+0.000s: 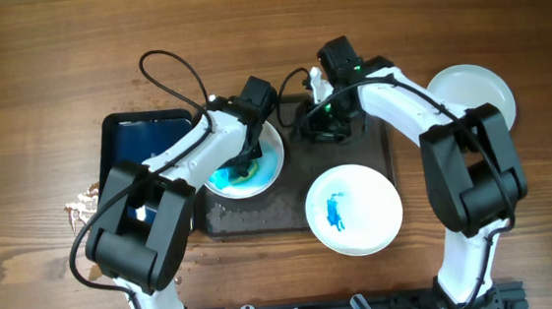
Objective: Clean dirty plates on tray and stack at the side
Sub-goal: 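Scrub the blue-smeared plate with the sponge while the right gripper holds the rim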
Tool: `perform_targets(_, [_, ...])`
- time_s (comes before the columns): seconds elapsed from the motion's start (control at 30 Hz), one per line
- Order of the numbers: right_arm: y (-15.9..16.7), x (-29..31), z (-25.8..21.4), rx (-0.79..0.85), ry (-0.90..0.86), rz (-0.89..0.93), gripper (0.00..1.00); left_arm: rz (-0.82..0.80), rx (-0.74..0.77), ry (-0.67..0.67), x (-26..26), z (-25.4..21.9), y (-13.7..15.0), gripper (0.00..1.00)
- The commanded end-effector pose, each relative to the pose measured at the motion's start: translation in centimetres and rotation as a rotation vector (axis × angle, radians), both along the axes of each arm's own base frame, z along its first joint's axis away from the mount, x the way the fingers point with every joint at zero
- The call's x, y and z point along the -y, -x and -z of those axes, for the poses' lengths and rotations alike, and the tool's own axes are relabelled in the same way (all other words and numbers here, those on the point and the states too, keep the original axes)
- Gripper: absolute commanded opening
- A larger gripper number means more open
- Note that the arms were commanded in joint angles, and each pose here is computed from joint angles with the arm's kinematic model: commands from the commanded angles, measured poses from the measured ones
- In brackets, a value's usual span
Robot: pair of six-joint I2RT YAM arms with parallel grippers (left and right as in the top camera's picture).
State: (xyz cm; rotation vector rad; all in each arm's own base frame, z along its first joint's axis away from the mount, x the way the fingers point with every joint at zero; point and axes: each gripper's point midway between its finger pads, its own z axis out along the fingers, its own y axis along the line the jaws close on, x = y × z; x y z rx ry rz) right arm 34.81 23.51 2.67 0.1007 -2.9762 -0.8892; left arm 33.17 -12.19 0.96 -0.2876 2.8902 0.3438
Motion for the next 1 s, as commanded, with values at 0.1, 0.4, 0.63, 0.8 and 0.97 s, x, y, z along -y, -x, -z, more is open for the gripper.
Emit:
perform_targets(0.1, [-0.9,-2.7,-0.9,-0.037,-0.189,0.017,0.51,-0.007,-0.099,0.016,0.1,2.8,2.1,0.04])
perform_targets(0.4, [-0.2,-1.1,0.5,-0.083,-0.167,0.037,0.50,-0.007,-0.100,0.021,0.1,2.8,2.1,0.04])
perform_targets(0.63, [0.5,-1.2,1.3,-0.096,-0.165,0.031,0.48,-0.007,-0.097,0.022,0.2,2.8,2.1,0.04])
perform_targets(0.8, [1.7,-2.9,2.9,-0.123,-0.179,-0.013,0.48,-0.007,-0.097,0.022,0.2,2.8,2.0,0.04])
perform_targets(0.97, [2.1,-5.6,3.0,-0.104,-0.218,-0.043,0.41,-0.007,-0.097,0.022,0.2,2.8,2.1,0.04])
